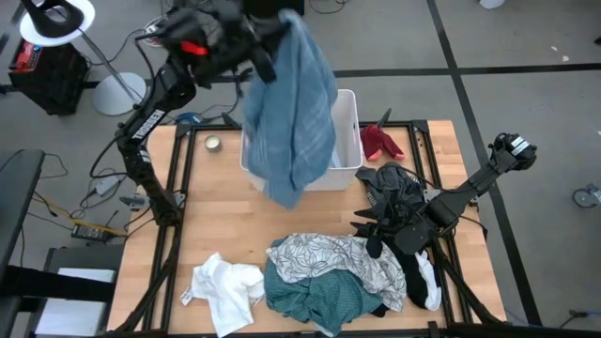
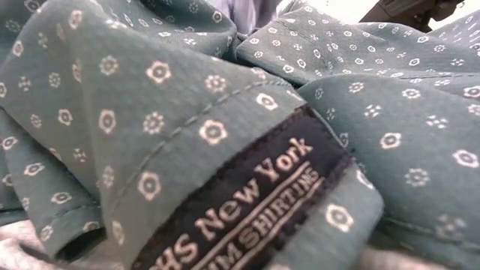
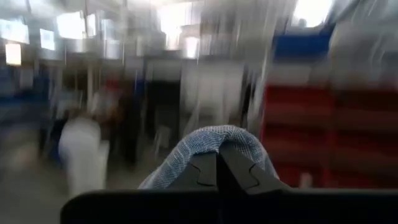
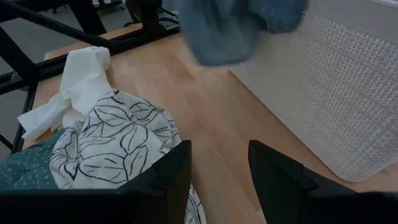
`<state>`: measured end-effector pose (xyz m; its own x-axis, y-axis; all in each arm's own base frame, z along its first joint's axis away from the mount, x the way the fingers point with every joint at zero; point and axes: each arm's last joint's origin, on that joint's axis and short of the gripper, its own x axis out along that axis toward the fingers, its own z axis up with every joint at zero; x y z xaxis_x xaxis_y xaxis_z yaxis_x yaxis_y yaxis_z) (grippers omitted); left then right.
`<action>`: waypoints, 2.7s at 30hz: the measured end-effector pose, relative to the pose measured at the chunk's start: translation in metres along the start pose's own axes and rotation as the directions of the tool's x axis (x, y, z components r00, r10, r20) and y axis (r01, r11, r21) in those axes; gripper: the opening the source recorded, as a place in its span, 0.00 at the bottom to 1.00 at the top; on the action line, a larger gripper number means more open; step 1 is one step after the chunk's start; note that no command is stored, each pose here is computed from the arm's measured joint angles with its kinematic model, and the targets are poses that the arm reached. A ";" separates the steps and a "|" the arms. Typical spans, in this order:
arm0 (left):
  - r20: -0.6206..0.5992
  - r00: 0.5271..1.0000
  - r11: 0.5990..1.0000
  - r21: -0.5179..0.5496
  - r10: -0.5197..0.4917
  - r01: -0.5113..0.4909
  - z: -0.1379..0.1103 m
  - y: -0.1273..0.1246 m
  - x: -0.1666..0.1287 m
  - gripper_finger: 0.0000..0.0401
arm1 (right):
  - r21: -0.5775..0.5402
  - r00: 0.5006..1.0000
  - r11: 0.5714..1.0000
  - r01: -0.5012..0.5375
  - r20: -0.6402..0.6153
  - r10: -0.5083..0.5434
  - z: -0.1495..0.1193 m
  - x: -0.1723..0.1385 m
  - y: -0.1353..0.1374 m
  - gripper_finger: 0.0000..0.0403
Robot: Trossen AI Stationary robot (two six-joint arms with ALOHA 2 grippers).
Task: Sort clothes
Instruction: Put the blue shirt into the white laundry organizer
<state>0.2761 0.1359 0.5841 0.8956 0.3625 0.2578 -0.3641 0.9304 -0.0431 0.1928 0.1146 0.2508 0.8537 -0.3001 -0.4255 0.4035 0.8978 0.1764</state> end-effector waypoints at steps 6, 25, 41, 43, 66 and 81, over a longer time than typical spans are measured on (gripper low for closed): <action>-0.476 0.872 0.993 0.085 0.117 -0.087 -0.050 0.008 -0.008 0.00 | -0.001 1.000 1.000 0.001 -0.001 -0.001 0.000 0.000 0.000 0.40; -0.889 0.447 0.993 0.066 0.103 -0.097 -0.247 0.022 -0.005 0.02 | 0.007 1.000 1.000 0.002 -0.002 -0.002 0.000 0.000 0.000 0.40; -0.871 0.454 0.978 0.118 0.186 -0.173 -0.292 0.028 -0.011 0.36 | 0.007 1.000 1.000 0.002 -0.002 -0.002 0.000 0.000 0.000 0.40; -0.860 0.473 0.977 0.117 0.190 -0.181 -0.284 0.028 -0.008 0.37 | 0.007 1.000 1.000 0.003 -0.001 -0.003 0.000 0.000 0.000 0.40; -0.854 0.505 0.992 0.126 0.123 -0.028 -0.205 -0.009 0.000 0.38 | 0.004 1.000 1.000 0.003 -0.002 -0.003 0.000 0.000 0.000 0.40; -0.944 0.327 0.999 0.036 0.045 -0.034 -0.254 -0.001 -0.017 0.11 | 0.003 1.000 1.000 0.003 -0.002 -0.003 0.000 0.000 0.000 0.40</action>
<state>0.3264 0.1430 0.3342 0.5179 0.2127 -0.8286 -0.4031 0.9150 -0.0171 0.1926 0.1144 0.2504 0.8521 -0.3018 -0.4276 0.4066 0.8961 0.1778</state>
